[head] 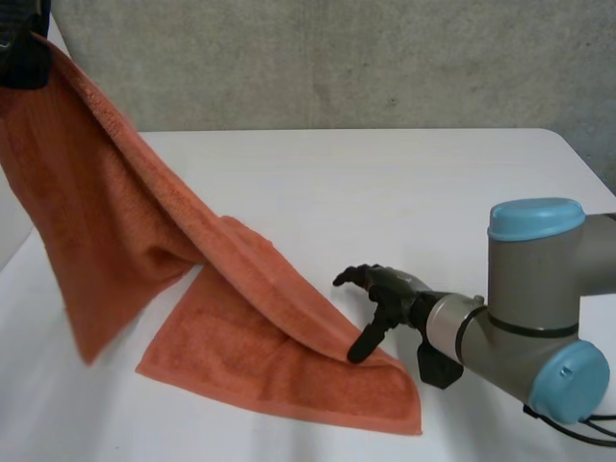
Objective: Fold the laundry
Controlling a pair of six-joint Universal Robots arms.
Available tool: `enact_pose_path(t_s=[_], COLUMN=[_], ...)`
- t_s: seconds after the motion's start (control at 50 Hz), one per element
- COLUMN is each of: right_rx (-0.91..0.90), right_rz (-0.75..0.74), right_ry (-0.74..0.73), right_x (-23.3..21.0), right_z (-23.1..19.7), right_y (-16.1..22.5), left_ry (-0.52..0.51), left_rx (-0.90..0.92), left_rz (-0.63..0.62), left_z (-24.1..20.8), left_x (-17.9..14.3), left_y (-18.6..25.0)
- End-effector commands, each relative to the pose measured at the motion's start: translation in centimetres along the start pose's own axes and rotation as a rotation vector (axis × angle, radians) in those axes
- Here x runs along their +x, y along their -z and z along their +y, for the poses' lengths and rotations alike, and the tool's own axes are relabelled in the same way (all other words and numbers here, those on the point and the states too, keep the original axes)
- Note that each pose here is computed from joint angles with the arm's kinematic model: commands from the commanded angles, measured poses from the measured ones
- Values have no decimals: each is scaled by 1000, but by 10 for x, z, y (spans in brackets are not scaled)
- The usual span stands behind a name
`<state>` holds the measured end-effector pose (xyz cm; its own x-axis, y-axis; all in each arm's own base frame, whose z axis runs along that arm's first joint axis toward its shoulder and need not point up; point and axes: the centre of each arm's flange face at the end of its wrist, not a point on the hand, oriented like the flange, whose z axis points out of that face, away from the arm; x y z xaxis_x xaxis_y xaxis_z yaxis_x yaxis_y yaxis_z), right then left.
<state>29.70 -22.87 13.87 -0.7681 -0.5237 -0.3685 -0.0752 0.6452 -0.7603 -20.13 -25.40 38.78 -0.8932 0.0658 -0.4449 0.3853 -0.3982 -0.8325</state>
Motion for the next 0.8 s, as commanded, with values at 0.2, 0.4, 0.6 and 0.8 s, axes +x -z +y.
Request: enact_pose_path(t_s=[0.2,0.4,0.6,0.8], right_rx=[-11,22,51,174], right_rz=[-8,-13,-14,18], right_ry=[66,89,210,263], right_x=[-1,0,0,-7], right_z=[18,22,27,-10], right_y=[0,-3,2,25], left_ry=[0,-9,-1,5], left_rx=[-18,-26,-31,-35], left_rz=[4,-28,-28,-26], left_z=[7,11,14,15], left_x=[3,-6,-6,-6], left_y=[-6,-13,-15,-16])
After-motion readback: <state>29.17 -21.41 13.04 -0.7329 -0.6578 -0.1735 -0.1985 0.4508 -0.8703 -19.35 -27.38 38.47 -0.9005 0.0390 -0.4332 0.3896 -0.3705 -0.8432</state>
